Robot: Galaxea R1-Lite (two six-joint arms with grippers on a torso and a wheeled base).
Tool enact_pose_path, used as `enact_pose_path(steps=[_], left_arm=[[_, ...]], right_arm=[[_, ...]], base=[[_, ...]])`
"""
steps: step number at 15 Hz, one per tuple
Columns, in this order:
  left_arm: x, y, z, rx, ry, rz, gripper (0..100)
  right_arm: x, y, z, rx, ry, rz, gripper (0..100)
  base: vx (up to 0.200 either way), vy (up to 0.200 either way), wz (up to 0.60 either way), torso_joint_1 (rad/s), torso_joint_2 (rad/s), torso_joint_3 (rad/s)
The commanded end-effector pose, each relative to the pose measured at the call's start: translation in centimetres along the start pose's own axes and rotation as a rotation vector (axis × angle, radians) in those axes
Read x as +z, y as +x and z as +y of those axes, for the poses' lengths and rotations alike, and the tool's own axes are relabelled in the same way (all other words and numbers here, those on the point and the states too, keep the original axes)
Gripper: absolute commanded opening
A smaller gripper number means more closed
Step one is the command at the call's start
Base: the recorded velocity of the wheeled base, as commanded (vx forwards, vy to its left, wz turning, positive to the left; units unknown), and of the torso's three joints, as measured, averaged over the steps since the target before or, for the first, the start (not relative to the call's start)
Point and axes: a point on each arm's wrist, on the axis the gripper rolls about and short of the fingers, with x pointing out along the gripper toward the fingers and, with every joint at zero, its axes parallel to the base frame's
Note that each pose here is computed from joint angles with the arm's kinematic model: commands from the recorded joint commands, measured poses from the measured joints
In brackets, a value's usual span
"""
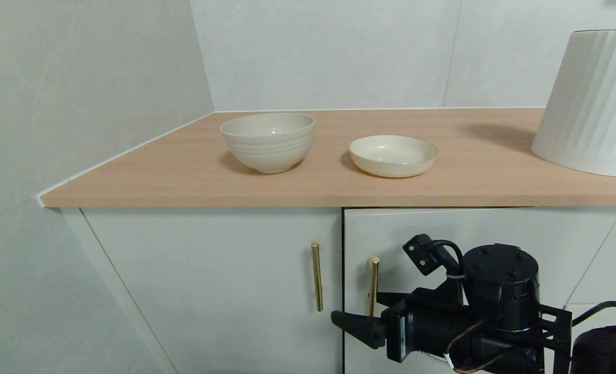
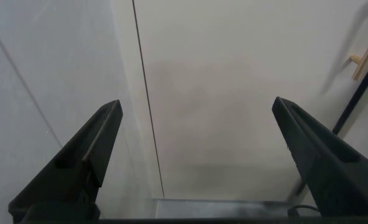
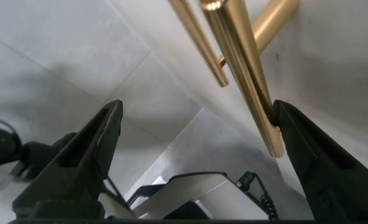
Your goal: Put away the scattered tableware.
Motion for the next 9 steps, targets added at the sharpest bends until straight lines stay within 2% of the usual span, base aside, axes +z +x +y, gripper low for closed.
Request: enact_pose_path(steps=[1,3,4,5,6,7,8,9], left_arm=[[0.0,0.0,0.0,0.002,0.003,-0.002,100],[0.4,-0.1,0.0,0.002,-0.008,-0.021,100],[2.0,-0.6,0.0,0.0,-0.048,-0.086,100],[2.9,-0.9,0.0,-0.003,-0.088,-0.115,100],[3.3,-1.1,0.0,-0.004,-0.106,-0.13,100],[2.8,-0.9,0.0,0.001,-0.097,-0.112,100],[2.3,-0.7,0.0,0.005,-0.062,-0.094,100],[2.0,-0.6,0.0,0.018,-0.007,-0.084,100]], right_arm=[[0.1,-0.5,0.4,0.02,-0.005,-0.005,100],[-0.1,-0.6,0.4,0.021,-0.006,0.002,100],[-0.1,-0.5,0.4,0.021,-0.006,0.004,100],[-0.2,-0.5,0.5,0.021,-0.006,0.006,100],[-0.2,-0.5,0.5,0.023,-0.007,0.007,100],[-0.2,-0.5,0.5,0.023,-0.006,0.005,100],[-0.2,-0.5,0.5,0.023,-0.005,0.007,100],[-0.1,-0.5,0.5,0.024,-0.006,0.004,100]], base=[[0.0,0.0,0.0,0.0,0.0,0.0],[0.0,0.0,0.0,0.0,0.0,0.0],[0.0,0.0,0.0,0.0,0.0,0.0],[0.0,0.0,0.0,0.0,0.0,0.0],[0.0,0.0,0.0,0.0,0.0,0.0],[0.0,0.0,0.0,0.0,0.0,0.0],[0.0,0.0,0.0,0.0,0.0,0.0],[0.0,0.0,0.0,0.0,0.0,0.0]])
